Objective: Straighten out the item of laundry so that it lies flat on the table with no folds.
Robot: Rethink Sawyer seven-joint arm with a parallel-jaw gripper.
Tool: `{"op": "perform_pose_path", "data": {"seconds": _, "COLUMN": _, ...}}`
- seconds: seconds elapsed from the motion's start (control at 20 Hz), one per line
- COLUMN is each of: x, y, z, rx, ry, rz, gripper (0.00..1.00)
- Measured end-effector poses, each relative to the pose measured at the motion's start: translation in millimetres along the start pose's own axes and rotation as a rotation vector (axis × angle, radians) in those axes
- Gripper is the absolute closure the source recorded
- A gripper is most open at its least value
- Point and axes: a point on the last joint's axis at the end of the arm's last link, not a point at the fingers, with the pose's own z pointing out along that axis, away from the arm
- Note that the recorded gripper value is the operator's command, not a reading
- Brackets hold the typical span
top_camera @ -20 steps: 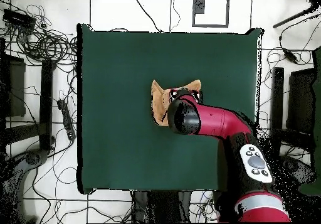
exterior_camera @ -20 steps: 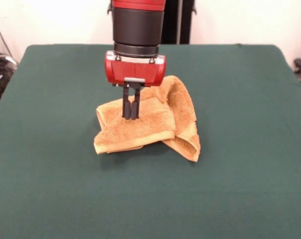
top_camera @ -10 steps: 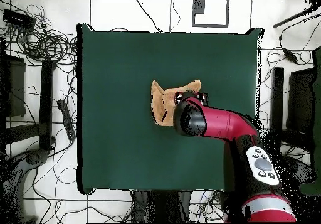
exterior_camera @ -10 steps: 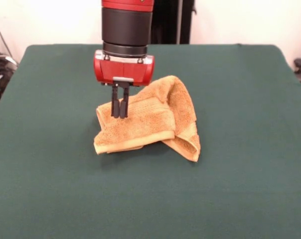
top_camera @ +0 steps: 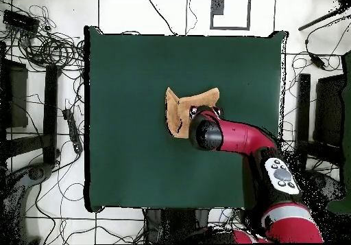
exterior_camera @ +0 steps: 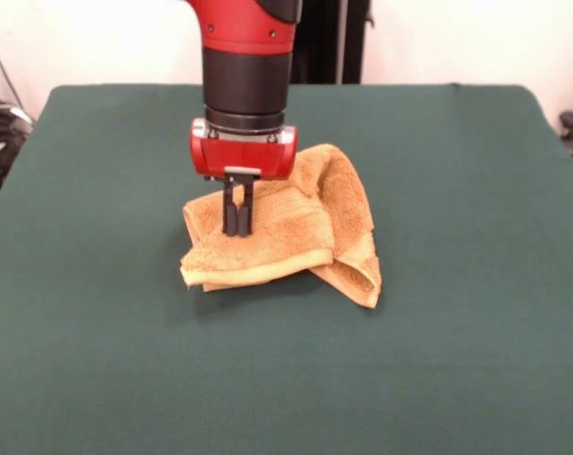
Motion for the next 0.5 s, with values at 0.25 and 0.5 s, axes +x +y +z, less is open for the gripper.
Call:
{"op": "perform_pose_path", "data": {"seconds": 0.25, "x": 8.1, "y": -2.3, "z": 7.7, "rx": -0.004, "ry": 0.017, "rz": 0.008, "gripper": 1.00}}
{"op": "perform_pose_path", "data": {"seconds": 0.5, "x": 11.4, "y": -2.3, "z": 10.0, "rx": -0.004, "ry": 0.022, "rz": 0.001, "gripper": 1.00}}
